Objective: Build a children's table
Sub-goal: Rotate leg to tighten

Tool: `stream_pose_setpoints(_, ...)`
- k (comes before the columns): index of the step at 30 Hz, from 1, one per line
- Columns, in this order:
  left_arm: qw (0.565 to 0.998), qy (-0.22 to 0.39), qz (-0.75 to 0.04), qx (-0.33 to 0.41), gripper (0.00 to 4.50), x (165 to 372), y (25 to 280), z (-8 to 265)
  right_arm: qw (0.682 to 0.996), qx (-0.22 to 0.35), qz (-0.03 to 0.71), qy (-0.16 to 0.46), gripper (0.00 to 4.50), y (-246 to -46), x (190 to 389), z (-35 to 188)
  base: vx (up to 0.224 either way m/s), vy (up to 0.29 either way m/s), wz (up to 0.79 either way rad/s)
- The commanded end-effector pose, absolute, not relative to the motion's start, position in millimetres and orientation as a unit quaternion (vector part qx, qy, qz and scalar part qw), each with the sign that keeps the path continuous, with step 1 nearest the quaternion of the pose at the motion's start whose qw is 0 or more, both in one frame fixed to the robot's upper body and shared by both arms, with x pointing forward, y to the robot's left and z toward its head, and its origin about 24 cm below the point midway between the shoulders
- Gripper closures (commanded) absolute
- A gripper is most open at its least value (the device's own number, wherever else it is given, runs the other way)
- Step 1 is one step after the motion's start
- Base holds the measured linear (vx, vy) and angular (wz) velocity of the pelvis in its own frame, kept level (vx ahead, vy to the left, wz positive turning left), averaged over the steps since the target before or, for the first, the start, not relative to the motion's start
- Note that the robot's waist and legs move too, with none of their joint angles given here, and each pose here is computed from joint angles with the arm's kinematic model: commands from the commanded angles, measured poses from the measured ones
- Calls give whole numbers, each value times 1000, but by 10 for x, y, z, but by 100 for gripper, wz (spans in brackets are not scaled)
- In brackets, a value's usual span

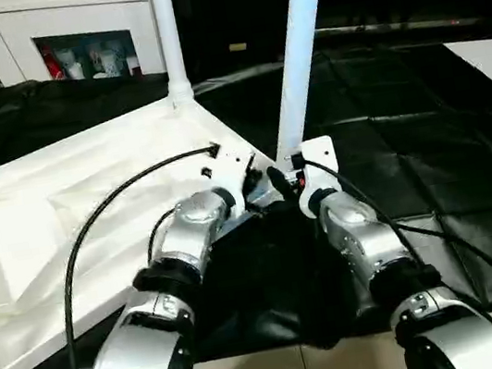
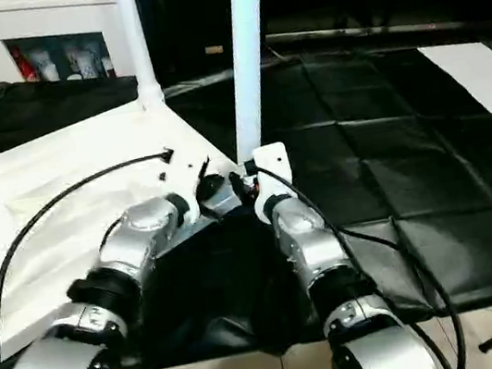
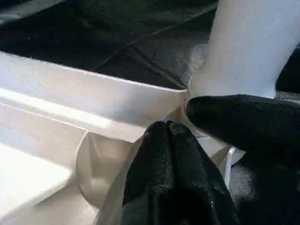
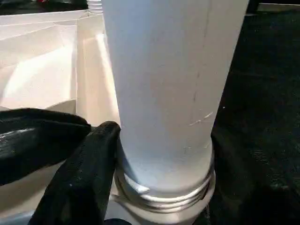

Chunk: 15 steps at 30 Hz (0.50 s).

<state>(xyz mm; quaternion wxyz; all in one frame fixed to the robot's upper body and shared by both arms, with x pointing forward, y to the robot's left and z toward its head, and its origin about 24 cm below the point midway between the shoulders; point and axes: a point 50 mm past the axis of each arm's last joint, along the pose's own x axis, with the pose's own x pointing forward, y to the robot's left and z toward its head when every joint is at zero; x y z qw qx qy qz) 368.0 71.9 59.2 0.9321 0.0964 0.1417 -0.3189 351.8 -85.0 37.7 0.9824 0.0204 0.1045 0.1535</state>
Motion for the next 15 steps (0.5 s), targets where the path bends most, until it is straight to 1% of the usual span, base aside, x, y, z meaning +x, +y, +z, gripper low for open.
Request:
stream_pose_setpoints(1,925,125,-347,91,450,3677,667,651,983,17,157,98,113,-861,3541,401,0,0,0)
stream_pose_setpoints(3,923,113,-358,88,450,3684,722,699,984,21,158,85,92,-924,3553,436,0,0,0)
stream_pose_setpoints(4,921,113,-361,90,450,3683,740,703,983,22,160,83,92,-935,3553,443,0,0,0)
stream_pose_setpoints(5,916,116,-371,95,416,3675,786,707,983,25,165,79,73,-955,3549,454,0,0,0)
stream_pose_setpoints(7,907,124,-391,91,407,3650,843,710,981,23,177,75,68,-980,3532,464,0,0,0)
stream_pose_setpoints(9,894,129,-420,88,396,3613,871,724,981,15,183,70,42,-1023,3510,472,0,0,0)
stream_pose_setpoints(10,893,130,-421,88,382,3612,874,725,981,14,183,69,32,-1028,3508,474,0,0,0)
stream_pose_setpoints(11,888,134,-431,93,382,3603,895,732,981,6,184,62,32,-1079,3492,495,0,0,0)
stream_pose_setpoints(12,888,136,-429,94,366,3609,907,733,981,4,188,58,18,-1108,3482,510,0,0,0)
stream_pose_setpoints(13,887,139,-430,93,366,3609,911,729,980,2,189,56,18,-1126,3477,519,0,0,0)
stream_pose_setpoints(14,884,146,-435,95,362,3611,918,717,980,-5,191,49,3,-1183,3460,546,0,0,0)
stream_pose_setpoints(15,883,147,-435,96,351,3611,919,714,980,-6,191,48,0,-1195,3456,551,0,0,0)
